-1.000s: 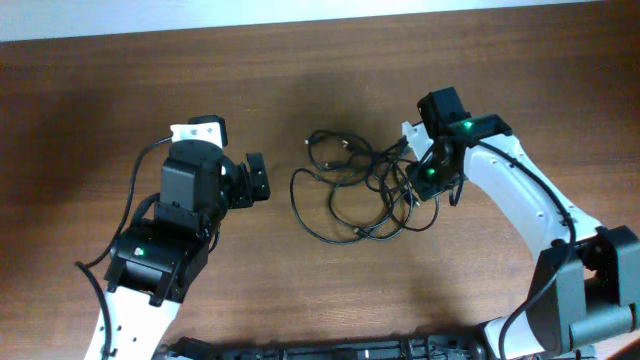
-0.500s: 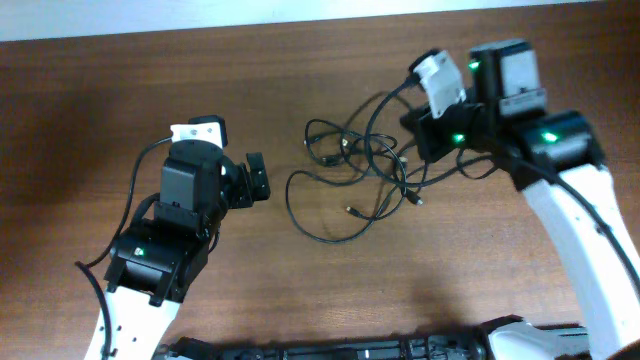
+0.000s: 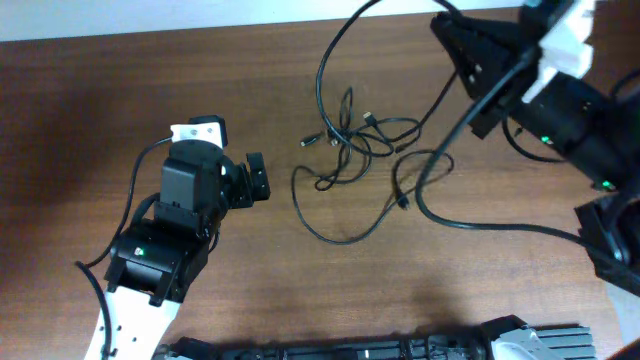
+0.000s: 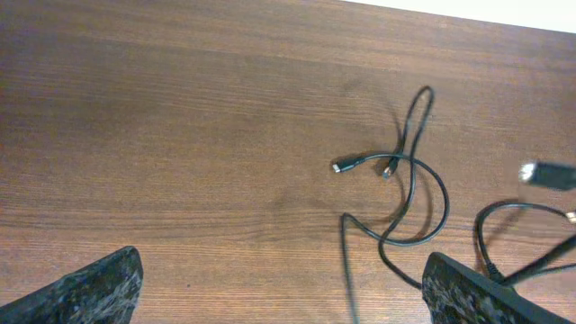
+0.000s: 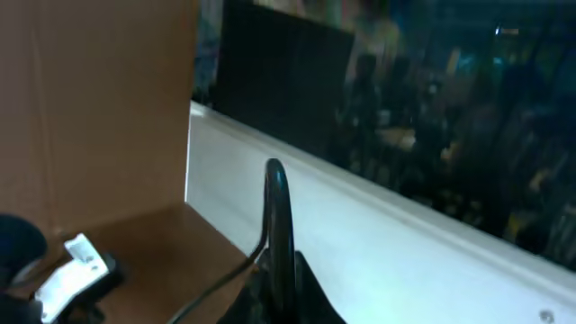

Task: Untangle cables

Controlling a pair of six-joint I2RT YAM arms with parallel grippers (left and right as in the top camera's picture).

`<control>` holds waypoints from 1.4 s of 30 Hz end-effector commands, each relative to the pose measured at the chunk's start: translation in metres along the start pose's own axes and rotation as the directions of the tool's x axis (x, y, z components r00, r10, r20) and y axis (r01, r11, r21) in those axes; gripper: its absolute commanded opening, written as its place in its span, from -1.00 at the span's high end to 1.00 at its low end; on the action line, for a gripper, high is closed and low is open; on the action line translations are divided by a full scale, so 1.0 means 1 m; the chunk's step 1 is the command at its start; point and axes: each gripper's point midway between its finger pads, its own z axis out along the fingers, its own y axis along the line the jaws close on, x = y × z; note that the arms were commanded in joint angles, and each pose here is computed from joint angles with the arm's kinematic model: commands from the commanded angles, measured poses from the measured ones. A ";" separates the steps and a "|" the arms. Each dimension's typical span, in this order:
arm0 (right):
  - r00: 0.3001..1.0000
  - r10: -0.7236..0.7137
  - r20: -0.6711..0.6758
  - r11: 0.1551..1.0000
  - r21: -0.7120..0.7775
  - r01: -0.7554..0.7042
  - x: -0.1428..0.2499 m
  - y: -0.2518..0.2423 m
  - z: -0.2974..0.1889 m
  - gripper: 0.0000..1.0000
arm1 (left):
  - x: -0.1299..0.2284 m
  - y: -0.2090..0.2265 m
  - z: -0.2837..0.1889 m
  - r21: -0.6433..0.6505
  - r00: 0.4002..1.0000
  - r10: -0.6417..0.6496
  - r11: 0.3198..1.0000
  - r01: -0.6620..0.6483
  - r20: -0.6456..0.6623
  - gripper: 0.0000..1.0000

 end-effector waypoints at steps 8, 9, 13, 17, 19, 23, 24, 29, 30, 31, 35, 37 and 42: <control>0.976 -0.099 0.196 0.995 0.014 0.099 -0.066 0.022 -0.043 0.92 | -0.003 0.003 -0.002 -0.011 1.000 -0.003 1.000 0.003 0.016 -0.99; 0.969 -0.114 0.218 0.993 0.024 0.112 -0.073 0.022 -0.046 0.92 | -0.003 0.003 -0.002 -0.011 1.000 -0.003 1.000 0.003 0.016 -0.98; 0.919 -0.201 0.339 0.975 0.158 0.155 -0.111 0.010 -0.064 0.92 | -0.003 0.003 -0.002 -0.011 1.000 -0.003 1.000 0.003 0.016 -0.98; 0.878 -0.294 0.379 0.843 0.535 0.052 -0.138 -0.050 -0.097 0.92 | -0.003 0.003 -0.002 -0.011 1.000 -0.003 1.000 0.003 0.016 -0.98; 0.893 -0.362 0.266 0.702 0.708 0.074 -0.132 -0.078 -0.113 0.92 | -0.003 0.003 -0.002 -0.011 1.000 -0.003 1.000 0.003 0.016 -0.98; 0.954 -0.291 -0.074 0.206 0.969 0.138 -0.097 -0.138 -0.178 0.92 | -0.003 0.003 -0.002 -0.011 1.000 -0.003 1.000 0.003 0.016 -0.99; 0.960 -0.255 -0.116 0.141 0.978 0.155 -0.090 -0.142 -0.187 0.92 | -0.003 0.003 -0.002 -0.011 1.000 -0.003 1.000 0.003 0.015 -0.99; 0.915 -0.032 -0.402 0.055 0.913 0.404 -0.028 -0.158 -0.190 0.92 | -0.003 0.003 -0.002 -0.011 1.000 -0.003 1.000 0.003 0.015 -0.98; 0.893 0.000 -0.450 0.059 0.891 0.449 -0.016 -0.162 -0.188 0.92 | -0.003 0.003 -0.002 -0.011 1.000 -0.003 1.000 0.003 0.016 -0.98; 0.877 0.029 -0.480 0.048 0.877 0.479 -0.007 -0.168 -0.189 0.92 | -0.003 0.003 -0.002 -0.011 1.000 -0.003 1.000 0.003 0.016 -0.98; 0.823 0.167 -0.544 -0.021 0.832 0.554 0.029 -0.197 -0.206 0.92 | -0.003 0.003 -0.002 -0.011 1.000 -0.003 1.000 0.003 0.015 -0.99; 0.814 0.265 -0.516 -0.070 0.832 0.550 0.054 -0.214 -0.224 0.92 | -0.003 0.003 -0.002 -0.011 1.000 -0.003 1.000 0.003 0.015 -0.98; 0.799 0.435 -0.415 -0.019 0.883 0.469 0.121 -0.247 -0.244 0.92 | -0.003 0.003 -0.002 -0.011 1.000 -0.003 1.000 0.003 0.016 -0.98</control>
